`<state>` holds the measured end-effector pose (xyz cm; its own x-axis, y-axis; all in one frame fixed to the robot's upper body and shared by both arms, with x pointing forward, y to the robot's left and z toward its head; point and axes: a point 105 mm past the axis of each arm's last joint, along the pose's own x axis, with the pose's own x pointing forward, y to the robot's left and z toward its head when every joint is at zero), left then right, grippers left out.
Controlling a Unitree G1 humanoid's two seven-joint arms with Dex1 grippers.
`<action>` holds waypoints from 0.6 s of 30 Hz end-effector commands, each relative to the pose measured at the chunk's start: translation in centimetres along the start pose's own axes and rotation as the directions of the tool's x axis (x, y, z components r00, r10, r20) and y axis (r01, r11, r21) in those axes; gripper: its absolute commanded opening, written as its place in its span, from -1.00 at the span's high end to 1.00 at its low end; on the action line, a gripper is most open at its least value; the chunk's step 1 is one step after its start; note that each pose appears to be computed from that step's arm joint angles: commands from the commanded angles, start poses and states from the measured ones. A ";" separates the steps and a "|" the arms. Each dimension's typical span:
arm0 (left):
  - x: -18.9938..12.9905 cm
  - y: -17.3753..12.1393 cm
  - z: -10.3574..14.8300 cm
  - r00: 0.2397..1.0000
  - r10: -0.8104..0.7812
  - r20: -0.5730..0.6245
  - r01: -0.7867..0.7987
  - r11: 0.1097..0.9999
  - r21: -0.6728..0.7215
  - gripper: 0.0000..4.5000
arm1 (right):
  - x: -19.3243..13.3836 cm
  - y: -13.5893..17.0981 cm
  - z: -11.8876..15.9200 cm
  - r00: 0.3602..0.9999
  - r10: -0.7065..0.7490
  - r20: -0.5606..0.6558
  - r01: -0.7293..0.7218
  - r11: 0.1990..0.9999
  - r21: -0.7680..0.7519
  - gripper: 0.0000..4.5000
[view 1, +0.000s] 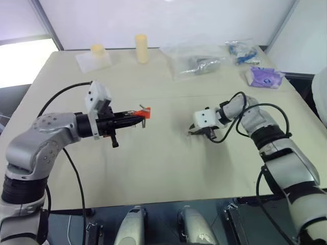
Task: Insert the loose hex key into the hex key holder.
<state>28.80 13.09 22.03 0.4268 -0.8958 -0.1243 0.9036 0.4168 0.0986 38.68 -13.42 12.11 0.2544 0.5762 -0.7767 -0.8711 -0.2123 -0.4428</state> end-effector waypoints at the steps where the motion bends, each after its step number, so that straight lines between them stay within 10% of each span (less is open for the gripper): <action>1: -0.2 -0.2 1.1 1.000 0.005 0.028 -0.007 0.999 0.052 1.00 | 0.8 0.8 -1.2 0.999 0.039 -0.039 -0.036 0.997 0.061 0.77; 14: 0.1 0.0 1.2 0.999 0.016 0.043 -0.018 0.998 0.060 1.00 | -0.3 -1.9 0.3 0.985 -0.167 0.029 0.168 0.986 -0.017 0.96; 18: 0.3 0.0 1.3 0.999 0.017 0.051 -0.020 0.998 0.058 1.00 | -4.5 -8.4 5.1 0.752 -0.610 0.250 0.607 0.789 0.096 0.96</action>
<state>29.02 12.82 22.10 0.4398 -0.8923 -0.1018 0.8967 0.4299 0.1057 41.65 -11.39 15.41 0.5190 0.7102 -0.4756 -0.7280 0.0757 -0.6814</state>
